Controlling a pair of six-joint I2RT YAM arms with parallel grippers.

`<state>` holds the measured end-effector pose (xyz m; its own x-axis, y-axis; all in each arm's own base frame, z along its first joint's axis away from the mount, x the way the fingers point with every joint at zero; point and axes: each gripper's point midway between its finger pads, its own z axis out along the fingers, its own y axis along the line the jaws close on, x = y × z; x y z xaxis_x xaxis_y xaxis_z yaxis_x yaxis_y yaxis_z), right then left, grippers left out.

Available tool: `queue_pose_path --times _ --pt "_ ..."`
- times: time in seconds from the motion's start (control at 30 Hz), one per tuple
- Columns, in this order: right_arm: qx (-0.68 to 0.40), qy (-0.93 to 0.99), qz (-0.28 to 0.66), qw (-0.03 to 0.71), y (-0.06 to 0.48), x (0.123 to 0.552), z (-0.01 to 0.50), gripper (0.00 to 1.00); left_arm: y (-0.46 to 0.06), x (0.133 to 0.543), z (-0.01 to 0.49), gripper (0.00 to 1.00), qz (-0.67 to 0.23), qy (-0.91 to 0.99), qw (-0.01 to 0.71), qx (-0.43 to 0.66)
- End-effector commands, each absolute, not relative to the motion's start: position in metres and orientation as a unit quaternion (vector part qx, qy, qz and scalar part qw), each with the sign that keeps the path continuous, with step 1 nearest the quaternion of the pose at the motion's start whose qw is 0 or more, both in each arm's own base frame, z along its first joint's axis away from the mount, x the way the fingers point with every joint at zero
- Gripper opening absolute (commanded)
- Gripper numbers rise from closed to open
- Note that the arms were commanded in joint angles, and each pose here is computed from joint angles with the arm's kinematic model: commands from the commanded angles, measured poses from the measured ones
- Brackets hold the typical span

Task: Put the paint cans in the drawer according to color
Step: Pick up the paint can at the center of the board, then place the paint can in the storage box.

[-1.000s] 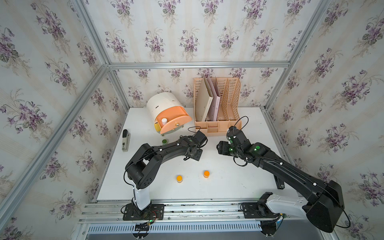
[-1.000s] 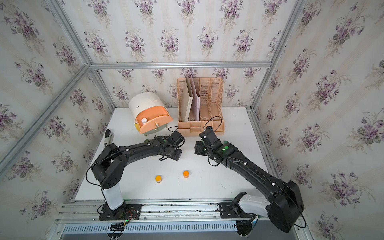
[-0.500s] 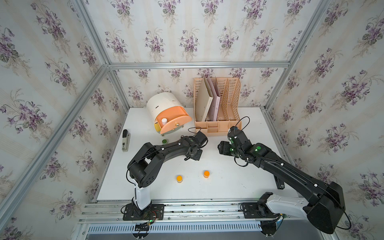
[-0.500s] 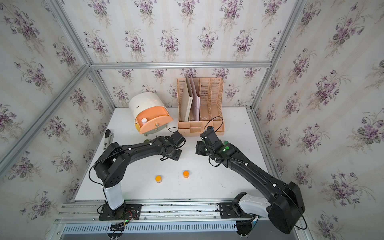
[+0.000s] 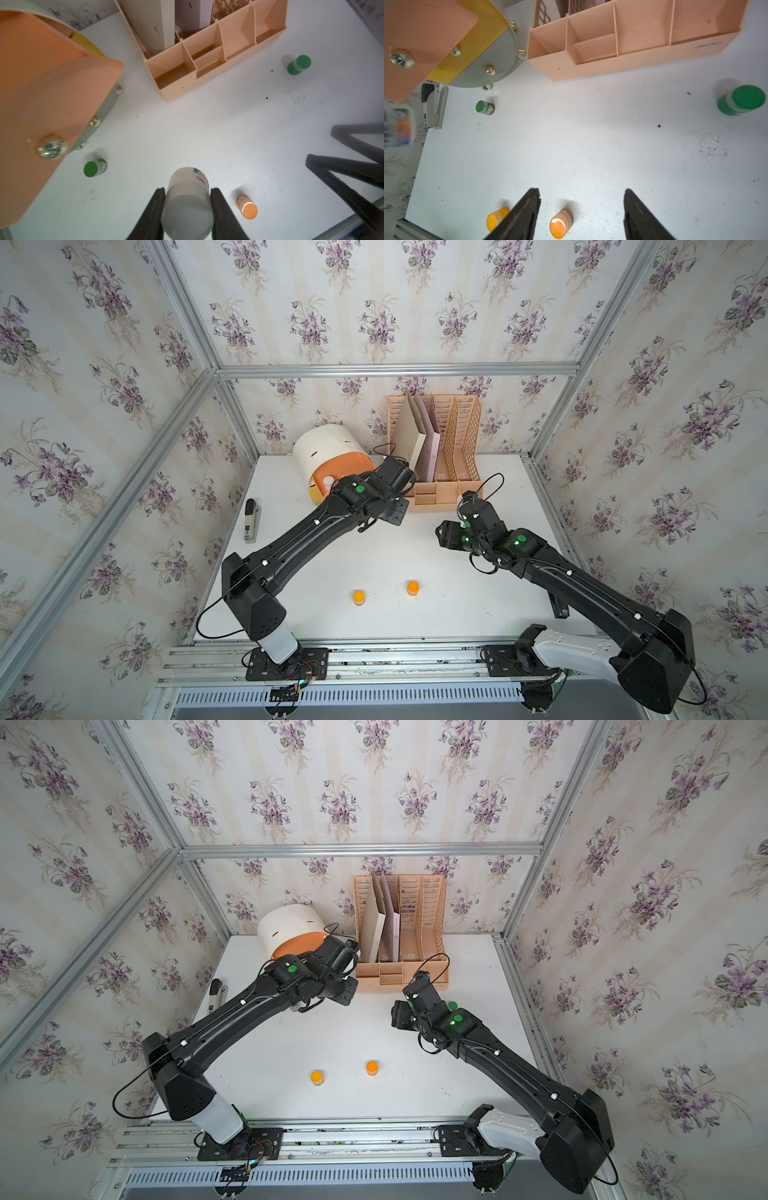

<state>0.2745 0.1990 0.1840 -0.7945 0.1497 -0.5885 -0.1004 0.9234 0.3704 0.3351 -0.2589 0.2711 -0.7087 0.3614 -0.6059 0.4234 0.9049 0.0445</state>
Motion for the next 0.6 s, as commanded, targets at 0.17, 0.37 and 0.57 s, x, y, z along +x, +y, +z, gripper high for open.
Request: queue_pose_path --times 0.17,0.37,0.57 --pt "0.001 0.921 0.230 0.314 0.215 0.276 0.183 0.66 -0.214 0.361 0.322 0.23 0.016 0.918 0.337 0.206" --pt "0.000 0.924 0.242 0.295 0.222 0.274 0.172 0.65 -0.184 0.395 0.335 0.25 -0.006 0.923 0.355 0.147" --pt "0.000 0.922 0.249 0.298 0.223 0.272 0.174 0.65 -0.156 0.422 0.329 0.25 -0.013 0.932 0.346 0.103"
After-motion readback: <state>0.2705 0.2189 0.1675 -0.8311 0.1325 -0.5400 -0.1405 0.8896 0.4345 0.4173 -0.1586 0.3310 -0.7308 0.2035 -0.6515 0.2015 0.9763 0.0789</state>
